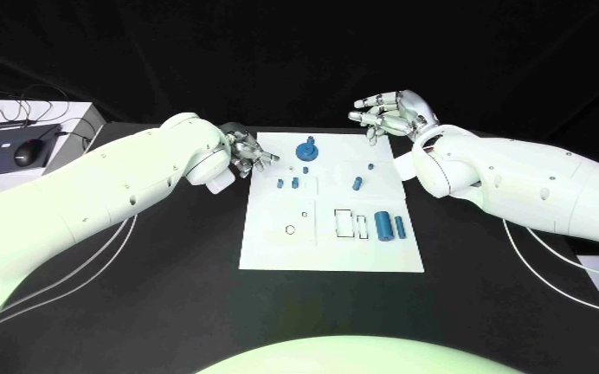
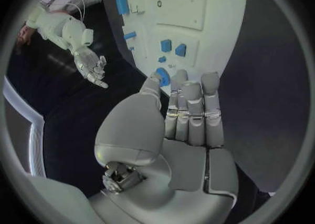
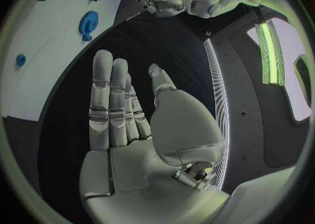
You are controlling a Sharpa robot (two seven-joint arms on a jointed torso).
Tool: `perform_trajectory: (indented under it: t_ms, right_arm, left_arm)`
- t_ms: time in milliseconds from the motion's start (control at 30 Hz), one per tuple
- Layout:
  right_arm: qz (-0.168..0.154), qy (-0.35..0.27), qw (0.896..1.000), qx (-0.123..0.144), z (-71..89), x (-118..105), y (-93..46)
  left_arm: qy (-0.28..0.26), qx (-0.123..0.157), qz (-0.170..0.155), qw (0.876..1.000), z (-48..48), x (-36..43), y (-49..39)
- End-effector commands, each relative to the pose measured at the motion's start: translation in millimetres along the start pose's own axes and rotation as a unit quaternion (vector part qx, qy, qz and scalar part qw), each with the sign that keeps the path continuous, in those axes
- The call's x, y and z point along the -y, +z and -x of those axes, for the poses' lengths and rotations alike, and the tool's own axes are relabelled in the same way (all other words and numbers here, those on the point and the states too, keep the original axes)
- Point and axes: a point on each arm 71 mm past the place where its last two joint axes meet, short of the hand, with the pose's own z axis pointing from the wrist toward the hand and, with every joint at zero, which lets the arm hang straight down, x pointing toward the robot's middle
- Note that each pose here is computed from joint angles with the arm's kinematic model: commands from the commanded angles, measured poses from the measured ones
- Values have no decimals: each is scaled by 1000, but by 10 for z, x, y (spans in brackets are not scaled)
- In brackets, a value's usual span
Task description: Assemble the parts on the task board
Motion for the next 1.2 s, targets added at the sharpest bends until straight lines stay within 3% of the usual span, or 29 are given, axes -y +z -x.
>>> perform_trajectory:
  t_ms: [33, 167, 300, 533, 800, 1200]
  right_arm:
    - [5, 2, 1000, -4, -6, -9, -2]
    - [5, 1, 1000, -3, -3, -8, -3]
    - [5, 1, 1000, -3, 1, -7, -2]
    - [5, 1, 1000, -1, 6, -4, -1]
    - [6, 2, 1000, -3, -15, -14, 4]
    - [9, 4, 1000, -6, -48, -34, 10]
  left_arm:
    - [-31, 17, -79, 996, 21, 122, -6]
    - [-14, 52, -155, 986, 34, 222, -18]
    - [30, 94, -230, 968, 5, 322, -39]
    - [127, 120, -299, 938, -180, 457, -39]
    - [216, 116, -311, 918, -371, 572, 73]
    - [282, 97, -283, 912, -504, 609, 245]
